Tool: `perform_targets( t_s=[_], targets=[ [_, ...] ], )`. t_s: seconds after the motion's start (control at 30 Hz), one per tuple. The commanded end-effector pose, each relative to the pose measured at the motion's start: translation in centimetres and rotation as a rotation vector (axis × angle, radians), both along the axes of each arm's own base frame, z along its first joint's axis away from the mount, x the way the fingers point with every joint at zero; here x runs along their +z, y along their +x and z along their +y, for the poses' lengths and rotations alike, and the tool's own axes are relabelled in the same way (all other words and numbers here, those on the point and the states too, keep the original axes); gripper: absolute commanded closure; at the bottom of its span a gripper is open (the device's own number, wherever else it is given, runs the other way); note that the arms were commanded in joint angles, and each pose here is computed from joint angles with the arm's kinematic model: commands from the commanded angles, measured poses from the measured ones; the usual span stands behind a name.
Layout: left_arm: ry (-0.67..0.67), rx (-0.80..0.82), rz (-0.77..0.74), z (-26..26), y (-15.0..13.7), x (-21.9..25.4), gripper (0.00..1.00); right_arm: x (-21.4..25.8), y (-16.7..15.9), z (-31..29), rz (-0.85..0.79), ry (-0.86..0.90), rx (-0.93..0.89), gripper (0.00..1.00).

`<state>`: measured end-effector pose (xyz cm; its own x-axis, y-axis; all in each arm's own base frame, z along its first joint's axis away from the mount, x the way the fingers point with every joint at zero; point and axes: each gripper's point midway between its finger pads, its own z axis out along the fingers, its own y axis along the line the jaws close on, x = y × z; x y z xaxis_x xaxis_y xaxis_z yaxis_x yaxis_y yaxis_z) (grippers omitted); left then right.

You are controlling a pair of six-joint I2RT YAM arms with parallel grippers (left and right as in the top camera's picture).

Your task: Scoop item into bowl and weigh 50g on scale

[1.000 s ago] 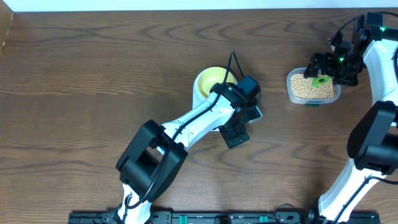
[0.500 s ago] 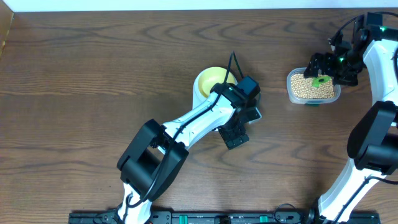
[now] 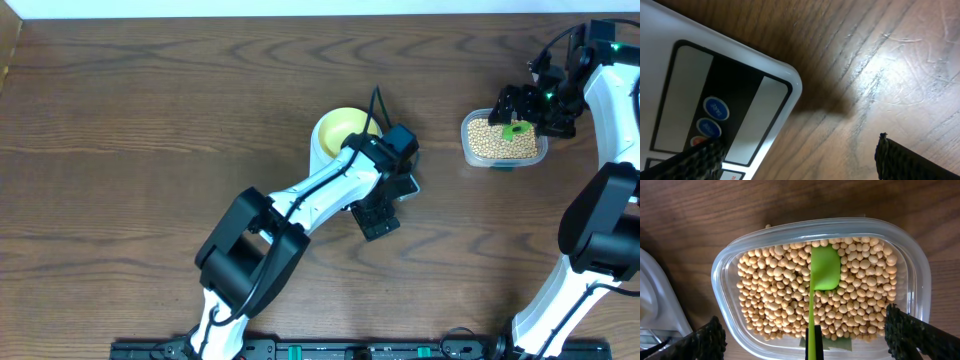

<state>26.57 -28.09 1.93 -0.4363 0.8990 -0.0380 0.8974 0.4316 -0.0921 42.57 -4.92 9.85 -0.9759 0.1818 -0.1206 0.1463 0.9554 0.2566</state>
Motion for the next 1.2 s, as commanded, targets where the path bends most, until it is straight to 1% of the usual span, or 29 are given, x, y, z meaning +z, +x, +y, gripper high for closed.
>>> perform_targets(
  t_s=[0.0, 0.53, 0.93, 1.17],
  targets=[
    [0.008, 0.013, 0.023, -0.2, 0.4, -0.5, 0.02, 0.3, 0.4, -0.1, -0.012, -0.001, 0.004, 0.01],
    [0.014, 0.056, 0.029, 0.8, 1.2, -0.6, 0.02, 0.3, 0.4, -0.1, -0.013, -0.001, 0.005, 0.01],
    [0.022, -0.018, 0.039, 0.4, 0.2, -0.6, 0.02, 0.3, 0.4, -0.1, -0.012, -0.001, 0.004, 0.01],
    [0.022, -0.021, 0.038, 0.3, 0.1, -0.6, 0.02, 0.3, 0.4, -0.1, -0.012, -0.001, 0.004, 0.01]
  ],
)
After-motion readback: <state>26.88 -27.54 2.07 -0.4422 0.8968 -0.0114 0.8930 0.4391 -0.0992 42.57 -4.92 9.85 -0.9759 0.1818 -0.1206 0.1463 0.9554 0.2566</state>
